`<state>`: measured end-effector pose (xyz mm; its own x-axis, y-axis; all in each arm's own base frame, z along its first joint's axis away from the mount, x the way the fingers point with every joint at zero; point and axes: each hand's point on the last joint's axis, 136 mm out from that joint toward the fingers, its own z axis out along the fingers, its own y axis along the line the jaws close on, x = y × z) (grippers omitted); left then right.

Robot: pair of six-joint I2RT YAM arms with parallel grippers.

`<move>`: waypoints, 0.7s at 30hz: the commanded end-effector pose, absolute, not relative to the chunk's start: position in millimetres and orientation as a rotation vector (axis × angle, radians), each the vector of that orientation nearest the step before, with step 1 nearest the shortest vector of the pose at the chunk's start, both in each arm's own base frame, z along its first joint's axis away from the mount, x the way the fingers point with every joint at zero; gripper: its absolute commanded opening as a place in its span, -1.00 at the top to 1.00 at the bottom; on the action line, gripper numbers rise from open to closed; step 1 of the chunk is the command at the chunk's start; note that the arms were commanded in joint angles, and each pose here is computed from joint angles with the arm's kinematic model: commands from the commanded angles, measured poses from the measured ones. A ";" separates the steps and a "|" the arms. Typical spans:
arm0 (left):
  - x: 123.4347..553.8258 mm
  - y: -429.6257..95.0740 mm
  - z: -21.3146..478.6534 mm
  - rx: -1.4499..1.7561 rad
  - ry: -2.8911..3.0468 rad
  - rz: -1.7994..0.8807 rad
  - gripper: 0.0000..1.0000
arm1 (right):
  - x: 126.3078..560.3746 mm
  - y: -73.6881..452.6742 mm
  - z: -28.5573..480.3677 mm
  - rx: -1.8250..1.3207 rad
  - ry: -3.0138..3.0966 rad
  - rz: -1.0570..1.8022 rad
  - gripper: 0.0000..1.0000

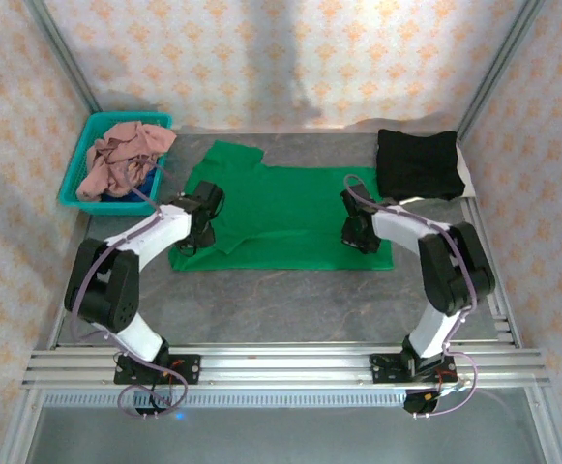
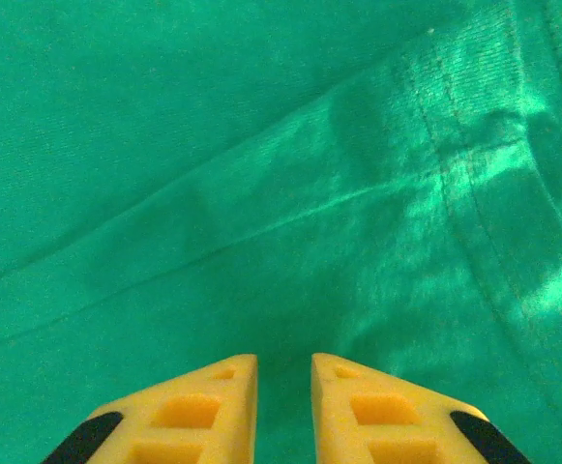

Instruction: Fold and stack the t-shirts

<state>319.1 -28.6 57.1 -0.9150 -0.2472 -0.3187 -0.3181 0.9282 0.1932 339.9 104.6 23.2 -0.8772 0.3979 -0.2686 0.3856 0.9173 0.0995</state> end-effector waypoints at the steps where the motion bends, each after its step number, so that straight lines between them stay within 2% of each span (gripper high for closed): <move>1: 316.3 -23.7 30.9 -0.553 2.815 0.271 0.44 | 337.4 79.9 24.1 0.691 2.784 -0.014 0.61; 3: 308.8 -11.8 26.7 -0.616 2.809 0.276 0.50 | 326.5 71.8 19.0 0.733 2.783 -0.012 0.62; 7: 293.3 3.2 25.8 -0.685 2.814 0.278 0.49 | 306.6 62.7 12.3 0.755 2.797 -0.018 0.62; 13: 263.6 35.2 21.9 -0.838 2.809 0.312 0.60 | 285.2 68.6 11.1 0.660 2.835 0.072 0.61; 21: 259.4 41.2 62.0 -0.862 2.698 0.293 0.57 | 276.1 69.0 19.1 0.661 2.818 0.112 0.60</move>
